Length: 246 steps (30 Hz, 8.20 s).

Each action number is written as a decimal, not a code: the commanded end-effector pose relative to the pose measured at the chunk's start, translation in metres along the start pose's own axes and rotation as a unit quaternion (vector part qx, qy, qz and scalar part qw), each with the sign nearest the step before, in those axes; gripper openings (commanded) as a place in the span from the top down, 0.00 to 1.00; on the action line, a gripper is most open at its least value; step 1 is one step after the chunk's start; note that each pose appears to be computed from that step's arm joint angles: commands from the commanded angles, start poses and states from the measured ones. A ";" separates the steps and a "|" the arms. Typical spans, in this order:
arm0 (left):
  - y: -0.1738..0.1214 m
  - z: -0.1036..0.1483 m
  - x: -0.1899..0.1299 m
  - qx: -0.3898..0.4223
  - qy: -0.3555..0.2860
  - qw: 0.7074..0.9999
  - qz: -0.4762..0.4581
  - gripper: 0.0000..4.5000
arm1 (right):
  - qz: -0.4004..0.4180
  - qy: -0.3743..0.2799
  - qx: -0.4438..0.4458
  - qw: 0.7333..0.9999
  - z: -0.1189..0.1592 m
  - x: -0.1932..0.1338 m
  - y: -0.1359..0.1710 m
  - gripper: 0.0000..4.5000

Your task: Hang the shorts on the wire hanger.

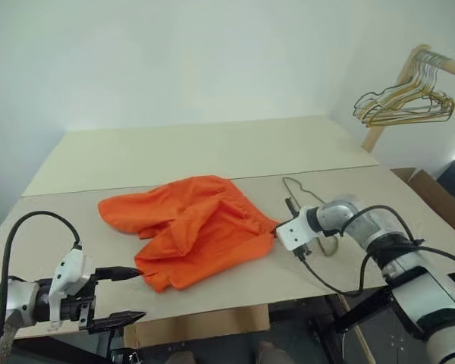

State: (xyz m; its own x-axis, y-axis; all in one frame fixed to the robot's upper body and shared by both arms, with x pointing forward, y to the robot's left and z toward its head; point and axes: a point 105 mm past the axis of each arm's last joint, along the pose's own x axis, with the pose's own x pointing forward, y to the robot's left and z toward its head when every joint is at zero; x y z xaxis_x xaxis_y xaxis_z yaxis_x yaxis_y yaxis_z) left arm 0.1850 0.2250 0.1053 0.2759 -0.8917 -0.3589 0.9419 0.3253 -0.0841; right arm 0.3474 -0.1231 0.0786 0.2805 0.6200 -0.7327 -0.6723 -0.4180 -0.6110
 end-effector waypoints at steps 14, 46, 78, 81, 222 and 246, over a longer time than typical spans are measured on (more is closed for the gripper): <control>0.045 -0.040 0.045 0.083 0.076 0.994 0.007 0.00 | -0.059 -0.003 -0.002 0.998 0.025 -0.013 -0.030 0.99; 0.042 -0.055 -0.029 0.159 0.232 0.958 0.047 0.99 | 0.036 -0.034 0.069 0.996 0.069 -0.038 0.030 1.00; 0.130 0.272 -0.071 0.372 -0.253 0.744 0.494 0.99 | -0.677 0.011 0.091 0.730 0.021 -0.181 -0.197 1.00; 0.119 0.209 -0.048 0.384 -0.143 0.818 0.404 0.99 | -0.560 0.047 0.018 0.827 0.019 -0.128 -0.149 1.00; 0.096 0.212 0.095 -0.128 -0.423 0.892 0.100 0.00 | -0.524 -0.195 0.219 0.799 0.106 -0.069 -0.095 0.99; 0.111 0.208 0.095 -0.164 -0.433 0.874 0.148 1.00 | -0.519 -0.145 0.229 0.811 0.090 -0.047 -0.094 0.88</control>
State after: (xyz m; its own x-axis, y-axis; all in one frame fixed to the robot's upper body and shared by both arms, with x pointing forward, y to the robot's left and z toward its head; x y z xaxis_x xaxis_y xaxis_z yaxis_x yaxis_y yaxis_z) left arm 0.3585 0.1059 0.2442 0.6729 -0.6302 0.3874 0.7321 0.4924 -0.4707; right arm 0.3347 -0.0502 0.1841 0.7300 0.6475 0.2186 -0.4007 0.6647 -0.6305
